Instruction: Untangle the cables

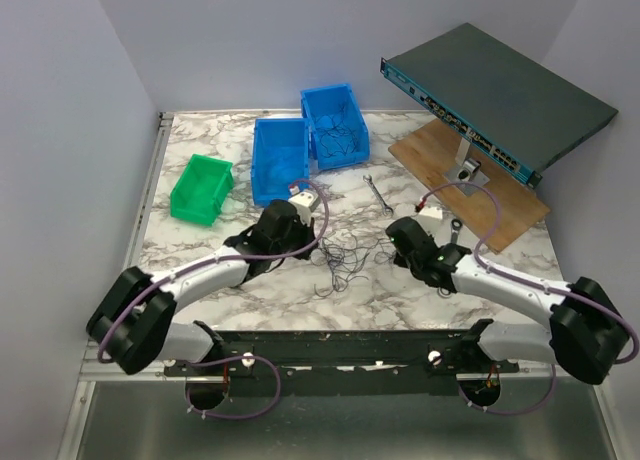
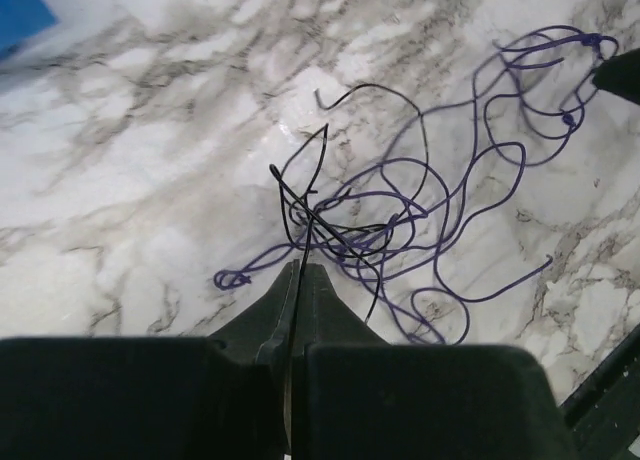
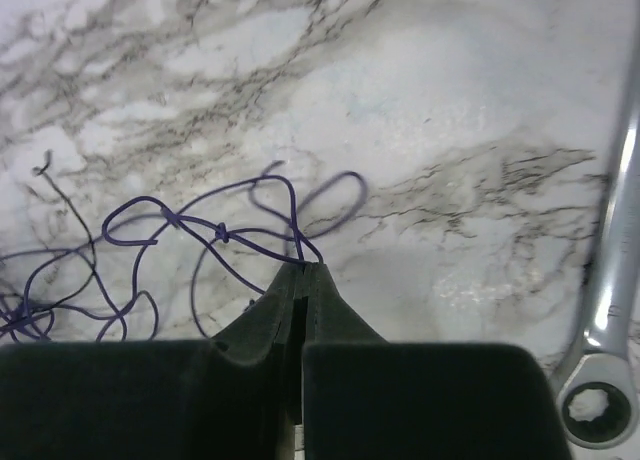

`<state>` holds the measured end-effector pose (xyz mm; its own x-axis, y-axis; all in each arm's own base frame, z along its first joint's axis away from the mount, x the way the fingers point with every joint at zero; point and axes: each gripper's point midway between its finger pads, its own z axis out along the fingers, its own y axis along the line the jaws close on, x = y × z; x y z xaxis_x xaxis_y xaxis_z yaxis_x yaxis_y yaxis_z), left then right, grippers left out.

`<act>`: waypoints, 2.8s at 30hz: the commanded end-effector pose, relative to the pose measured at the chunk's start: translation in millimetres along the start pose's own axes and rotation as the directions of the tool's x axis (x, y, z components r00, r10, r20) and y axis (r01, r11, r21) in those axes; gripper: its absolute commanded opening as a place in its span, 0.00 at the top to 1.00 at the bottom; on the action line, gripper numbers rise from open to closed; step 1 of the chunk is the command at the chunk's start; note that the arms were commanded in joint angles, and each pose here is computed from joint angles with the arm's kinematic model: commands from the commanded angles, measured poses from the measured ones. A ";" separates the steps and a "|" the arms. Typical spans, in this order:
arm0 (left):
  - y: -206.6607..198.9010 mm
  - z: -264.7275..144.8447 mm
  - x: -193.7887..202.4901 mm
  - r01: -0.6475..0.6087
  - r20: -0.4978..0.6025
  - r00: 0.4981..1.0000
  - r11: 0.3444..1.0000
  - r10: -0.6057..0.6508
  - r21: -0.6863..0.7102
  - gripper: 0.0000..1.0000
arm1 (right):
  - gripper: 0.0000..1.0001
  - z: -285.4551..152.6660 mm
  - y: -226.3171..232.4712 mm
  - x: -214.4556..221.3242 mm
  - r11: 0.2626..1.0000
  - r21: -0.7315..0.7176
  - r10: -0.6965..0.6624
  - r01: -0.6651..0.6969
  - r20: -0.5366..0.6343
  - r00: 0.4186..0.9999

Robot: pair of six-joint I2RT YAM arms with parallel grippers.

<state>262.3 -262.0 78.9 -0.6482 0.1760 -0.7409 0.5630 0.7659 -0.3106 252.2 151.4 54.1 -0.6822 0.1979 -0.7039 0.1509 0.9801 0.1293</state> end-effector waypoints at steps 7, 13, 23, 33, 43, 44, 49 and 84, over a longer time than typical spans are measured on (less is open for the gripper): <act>91.6 -88.2 -34.8 0.294 0.448 0.889 0.864 -0.090 -0.409 1.00 | 0.99 -55.7 -78.5 -71.8 0.925 0.163 0.256 -0.344 0.401 0.879; 124.8 -133.3 -27.0 0.457 0.592 0.800 0.737 -0.097 -0.497 1.00 | 0.99 -93.1 -108.7 -102.2 0.885 0.207 0.256 -0.416 0.530 0.808; 139.3 -149.2 -20.3 0.533 0.639 0.762 0.658 -0.101 -0.532 1.00 | 0.99 -136.9 -122.2 -137.0 0.854 0.155 0.312 -0.497 0.613 0.726; 88.2 -111.4 -44.5 0.283 0.551 0.833 0.893 -0.049 -0.349 1.00 | 0.99 -151.6 -49.2 -161.5 0.959 -0.159 0.285 -0.236 0.509 0.812; 11.3 -97.5 -57.0 -0.037 0.541 0.840 0.999 0.050 -0.035 0.34 | 0.99 -163.2 42.8 -156.1 0.896 -0.441 0.118 0.058 0.363 0.924; 0.7 -96.9 -55.8 -0.080 0.543 0.838 0.997 0.060 0.013 0.29 | 0.99 -165.4 50.2 -156.6 0.883 -0.464 0.108 0.073 0.354 0.929; -41.2 -89.3 -51.0 -0.229 0.532 0.842 0.951 0.088 0.206 0.18 | 0.99 -178.5 77.7 -164.0 0.825 -0.557 0.111 0.096 0.326 0.939; 66.3 -12.4 -25.1 0.288 0.166 0.947 0.956 -0.275 -0.060 1.00 | 0.99 -197.8 -111.0 -196.6 0.886 0.035 0.332 -0.461 0.647 0.686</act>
<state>296.7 -247.6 76.8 -0.6601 0.0898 -0.7458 0.4908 0.8032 -0.3377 246.5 75.2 364.0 -0.0567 0.5502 -0.8331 0.1578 0.8289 0.5367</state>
